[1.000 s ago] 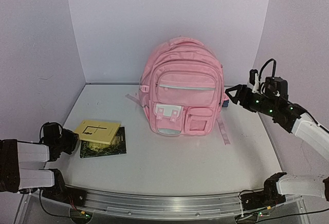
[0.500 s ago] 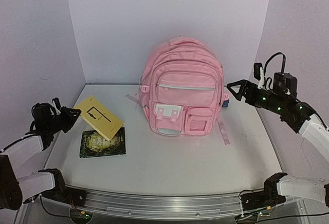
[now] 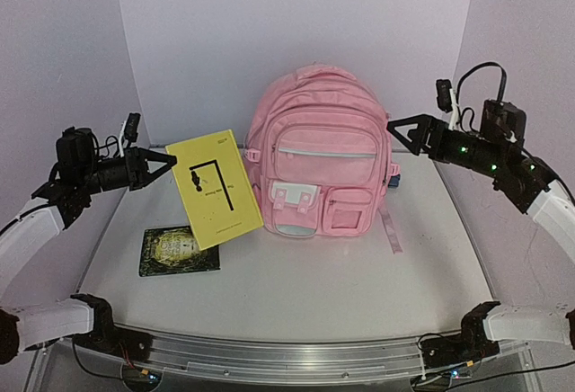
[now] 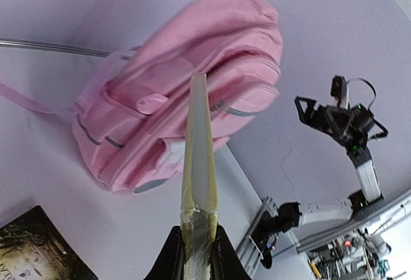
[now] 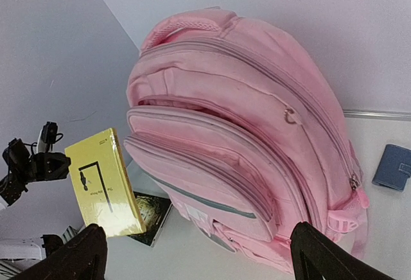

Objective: Pack the student bag
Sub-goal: Pick up the book from the center of the board.

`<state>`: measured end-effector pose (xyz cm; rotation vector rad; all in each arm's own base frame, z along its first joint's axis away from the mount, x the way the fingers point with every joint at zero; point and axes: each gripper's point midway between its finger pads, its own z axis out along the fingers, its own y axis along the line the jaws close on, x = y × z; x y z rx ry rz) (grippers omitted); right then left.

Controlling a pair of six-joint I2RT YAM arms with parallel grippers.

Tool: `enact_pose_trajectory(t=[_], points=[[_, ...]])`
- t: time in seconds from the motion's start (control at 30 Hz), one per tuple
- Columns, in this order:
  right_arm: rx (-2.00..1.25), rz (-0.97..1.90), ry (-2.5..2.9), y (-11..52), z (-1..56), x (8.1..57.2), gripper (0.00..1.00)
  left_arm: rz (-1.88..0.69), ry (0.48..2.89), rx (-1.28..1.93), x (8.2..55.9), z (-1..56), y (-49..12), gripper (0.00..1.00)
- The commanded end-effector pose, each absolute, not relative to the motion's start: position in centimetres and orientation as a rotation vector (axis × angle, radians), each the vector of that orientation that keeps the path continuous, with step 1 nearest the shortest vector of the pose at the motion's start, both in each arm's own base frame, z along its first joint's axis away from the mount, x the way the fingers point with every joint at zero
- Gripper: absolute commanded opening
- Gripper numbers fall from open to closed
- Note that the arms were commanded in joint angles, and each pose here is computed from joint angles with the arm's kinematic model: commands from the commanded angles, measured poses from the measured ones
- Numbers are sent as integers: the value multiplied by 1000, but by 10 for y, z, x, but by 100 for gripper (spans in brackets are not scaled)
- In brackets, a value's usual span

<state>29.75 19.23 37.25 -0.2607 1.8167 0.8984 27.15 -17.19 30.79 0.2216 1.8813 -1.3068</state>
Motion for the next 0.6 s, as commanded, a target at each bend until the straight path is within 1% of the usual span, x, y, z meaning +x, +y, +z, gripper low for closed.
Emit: enact_pose_trajectory(t=[0.0, 0.13, 0.27, 0.4, 0.57], points=[[-384, 1015, 1718, 232, 415, 283, 98, -1412, 1715, 561, 234, 377, -210, 0], [-476, 1137, 1749, 280, 415, 274, 98, -1506, 1688, 718, 213, 392, -235, 0], [-574, 1276, 1761, 319, 411, 260, 96, -1559, 1672, 822, 204, 398, -262, 0], [-637, 1406, 1753, 340, 407, 249, 95, -1604, 1631, 909, 198, 404, -287, 0], [-625, 1429, 1813, 346, 384, 252, 91, -1654, 1550, 971, 194, 413, -307, 0]])
